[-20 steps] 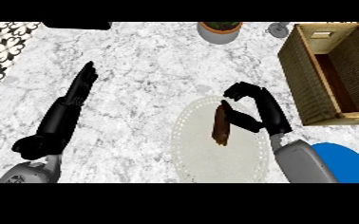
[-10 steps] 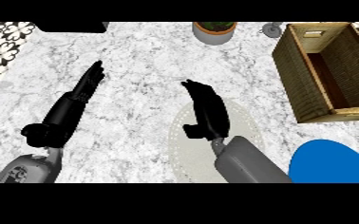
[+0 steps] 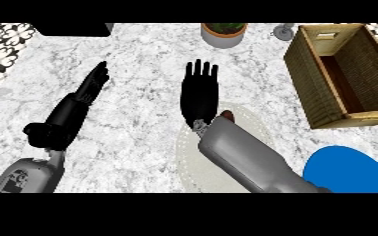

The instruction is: Pick the sweet potato from the placemat and place it in the basket

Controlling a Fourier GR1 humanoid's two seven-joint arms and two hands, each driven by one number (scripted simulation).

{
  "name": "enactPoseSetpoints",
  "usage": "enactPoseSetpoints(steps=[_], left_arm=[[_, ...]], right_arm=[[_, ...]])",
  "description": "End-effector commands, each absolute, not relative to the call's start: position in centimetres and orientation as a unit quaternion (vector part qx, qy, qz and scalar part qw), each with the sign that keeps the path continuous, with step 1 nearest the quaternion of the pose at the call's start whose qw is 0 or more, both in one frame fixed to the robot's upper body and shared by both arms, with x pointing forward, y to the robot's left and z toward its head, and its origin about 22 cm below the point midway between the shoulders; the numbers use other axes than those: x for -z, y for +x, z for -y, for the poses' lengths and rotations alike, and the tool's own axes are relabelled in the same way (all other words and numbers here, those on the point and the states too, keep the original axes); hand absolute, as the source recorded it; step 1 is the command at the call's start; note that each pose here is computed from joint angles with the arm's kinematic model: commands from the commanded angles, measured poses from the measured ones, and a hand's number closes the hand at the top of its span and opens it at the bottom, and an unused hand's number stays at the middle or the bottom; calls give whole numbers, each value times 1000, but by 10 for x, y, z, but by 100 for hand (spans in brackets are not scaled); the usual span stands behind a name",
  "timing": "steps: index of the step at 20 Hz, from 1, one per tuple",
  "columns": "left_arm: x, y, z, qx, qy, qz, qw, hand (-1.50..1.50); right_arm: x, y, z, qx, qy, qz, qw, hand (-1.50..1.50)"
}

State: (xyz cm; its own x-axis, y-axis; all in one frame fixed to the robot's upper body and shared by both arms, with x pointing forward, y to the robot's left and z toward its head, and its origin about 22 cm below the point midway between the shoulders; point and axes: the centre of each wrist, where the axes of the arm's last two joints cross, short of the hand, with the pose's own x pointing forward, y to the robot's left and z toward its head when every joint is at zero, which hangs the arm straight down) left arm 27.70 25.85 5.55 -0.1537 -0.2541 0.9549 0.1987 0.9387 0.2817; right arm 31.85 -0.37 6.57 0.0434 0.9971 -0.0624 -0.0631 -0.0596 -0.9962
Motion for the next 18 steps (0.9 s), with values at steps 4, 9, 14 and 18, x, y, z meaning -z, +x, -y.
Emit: enactPoseSetpoints(steps=[4,9,14,18], left_arm=[[-60,287,-255,179,17,739,650,0],[-61,286,-253,174,6,739,651,0],[-51,278,-269,162,20,739,654,0],[-58,284,-271,163,28,741,651,0]], right_arm=[[-118,317,-18,-589,-500,301,559,-150],[-146,306,-28,-579,-487,298,583,-150],[-168,299,-28,-568,-484,311,589,-150],[-166,294,-32,-580,-486,306,578,-150]])
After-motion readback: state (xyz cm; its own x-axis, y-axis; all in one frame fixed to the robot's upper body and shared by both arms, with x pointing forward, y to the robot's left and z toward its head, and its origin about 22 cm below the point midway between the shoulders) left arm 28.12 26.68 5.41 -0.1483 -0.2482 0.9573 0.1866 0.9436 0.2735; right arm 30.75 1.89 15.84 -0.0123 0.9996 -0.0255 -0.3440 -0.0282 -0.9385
